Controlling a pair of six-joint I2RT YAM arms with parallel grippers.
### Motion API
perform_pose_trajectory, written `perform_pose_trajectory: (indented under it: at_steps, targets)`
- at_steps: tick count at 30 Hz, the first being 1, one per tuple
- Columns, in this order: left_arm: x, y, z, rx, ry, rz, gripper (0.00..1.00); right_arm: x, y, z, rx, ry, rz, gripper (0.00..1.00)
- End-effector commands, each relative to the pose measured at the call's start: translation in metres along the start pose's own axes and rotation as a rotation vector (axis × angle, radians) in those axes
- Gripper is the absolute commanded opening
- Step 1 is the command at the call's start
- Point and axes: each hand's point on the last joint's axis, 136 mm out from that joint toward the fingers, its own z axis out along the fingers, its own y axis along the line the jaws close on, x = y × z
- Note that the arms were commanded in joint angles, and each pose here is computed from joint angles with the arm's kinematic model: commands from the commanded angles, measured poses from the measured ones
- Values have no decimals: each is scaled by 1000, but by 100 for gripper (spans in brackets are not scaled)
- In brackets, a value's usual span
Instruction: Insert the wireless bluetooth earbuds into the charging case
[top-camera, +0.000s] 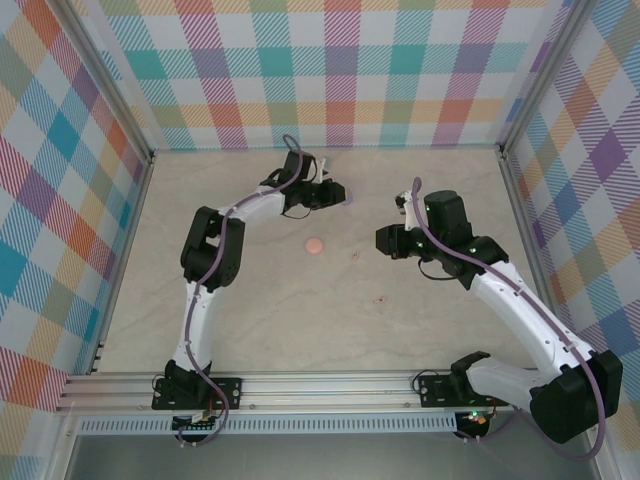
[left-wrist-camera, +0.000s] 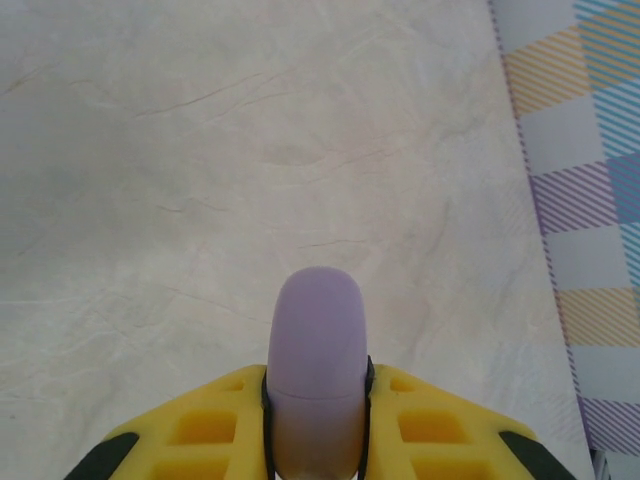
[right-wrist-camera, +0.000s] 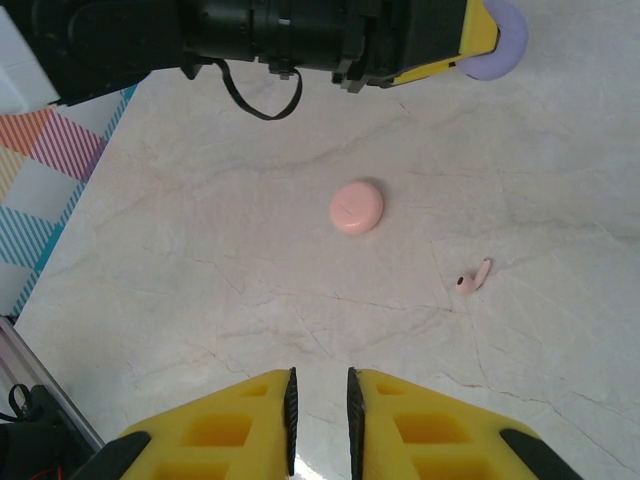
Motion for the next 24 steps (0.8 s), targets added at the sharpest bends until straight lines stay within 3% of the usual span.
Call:
perform_pose_trajectory:
  at_steps: [1,18,21,24]
  targets:
    - [0,7,5,8,41,-26,21,10,0,3,-11,32,16,25]
    - [22,57,27,-123,121,-96,25,17,-7,6,16,58,32,25]
    - [23,62,25,-154,118,-100,29,17,-8,7,16,61,34,26]
    - [19,68,19,-212,98,-106,47,19,-9,7,21,66,35,26]
